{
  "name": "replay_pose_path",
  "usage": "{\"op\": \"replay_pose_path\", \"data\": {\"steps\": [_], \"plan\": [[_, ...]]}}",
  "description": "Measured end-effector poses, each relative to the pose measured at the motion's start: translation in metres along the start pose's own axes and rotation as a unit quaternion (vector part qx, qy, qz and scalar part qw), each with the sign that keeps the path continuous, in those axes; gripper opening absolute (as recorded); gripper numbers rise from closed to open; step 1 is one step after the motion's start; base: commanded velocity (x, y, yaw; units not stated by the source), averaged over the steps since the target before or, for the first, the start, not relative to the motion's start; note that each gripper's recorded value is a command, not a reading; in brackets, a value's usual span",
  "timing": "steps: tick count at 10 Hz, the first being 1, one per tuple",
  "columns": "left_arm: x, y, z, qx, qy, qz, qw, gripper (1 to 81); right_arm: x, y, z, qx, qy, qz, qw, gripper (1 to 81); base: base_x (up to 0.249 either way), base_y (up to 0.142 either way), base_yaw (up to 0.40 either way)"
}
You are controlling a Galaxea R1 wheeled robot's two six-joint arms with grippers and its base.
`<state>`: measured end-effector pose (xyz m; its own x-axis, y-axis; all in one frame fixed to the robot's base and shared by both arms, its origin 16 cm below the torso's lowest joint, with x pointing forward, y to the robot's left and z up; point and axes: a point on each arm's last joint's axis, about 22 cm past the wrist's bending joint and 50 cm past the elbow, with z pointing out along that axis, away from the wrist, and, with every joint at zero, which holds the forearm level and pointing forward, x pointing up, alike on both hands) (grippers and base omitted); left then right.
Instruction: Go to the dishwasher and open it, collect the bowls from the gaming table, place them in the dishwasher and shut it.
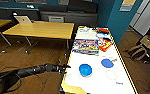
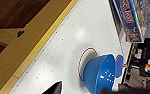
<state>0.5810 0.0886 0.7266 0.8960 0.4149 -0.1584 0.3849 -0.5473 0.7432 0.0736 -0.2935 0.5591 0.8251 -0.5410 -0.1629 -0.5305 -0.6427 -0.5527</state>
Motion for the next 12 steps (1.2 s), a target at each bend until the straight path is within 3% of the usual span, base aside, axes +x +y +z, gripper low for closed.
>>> {"op": "replay_pose_path", "data": {"steps": [2, 4, 5, 9, 12], "plan": [[0.000, 0.004, 0.021, 0.003, 0.001, -0.005, 1.0000, 81.1, 0.000, 0.001, -0.001, -0.001, 0.000, 0.000, 1.0000, 1.0, 0.000, 0.000, 0.000], [-0.001, -0.011, 0.034, 0.015, 0.005, -0.015, 0.9998, 81.1, 0.000, 0.000, 0.000, 0.000, 0.000, 0.000, 1.0000, 1.0, 0.000, 0.000, 0.000], [-0.010, -0.016, 0.042, 0.018, -0.002, -0.018, 0.9997, 81.1, 0.000, 0.000, 0.000, 0.000, -0.001, 0.000, 1.0000, 1.0, 0.000, 0.000, 0.000], [-0.033, -0.016, 0.067, 0.022, -0.017, -0.006, 0.9996, 81.1, 0.000, 0.000, 0.000, 0.000, -0.001, 0.000, 1.0000, 1.0, 0.000, 0.000, 0.000], [-0.050, 0.000, 0.088, 0.017, -0.027, 0.015, 0.9994, 81.1, -0.001, 0.001, 0.000, -0.001, -0.001, 0.000, 1.0000, 1.0, 0.000, 0.000, 0.000]]}}
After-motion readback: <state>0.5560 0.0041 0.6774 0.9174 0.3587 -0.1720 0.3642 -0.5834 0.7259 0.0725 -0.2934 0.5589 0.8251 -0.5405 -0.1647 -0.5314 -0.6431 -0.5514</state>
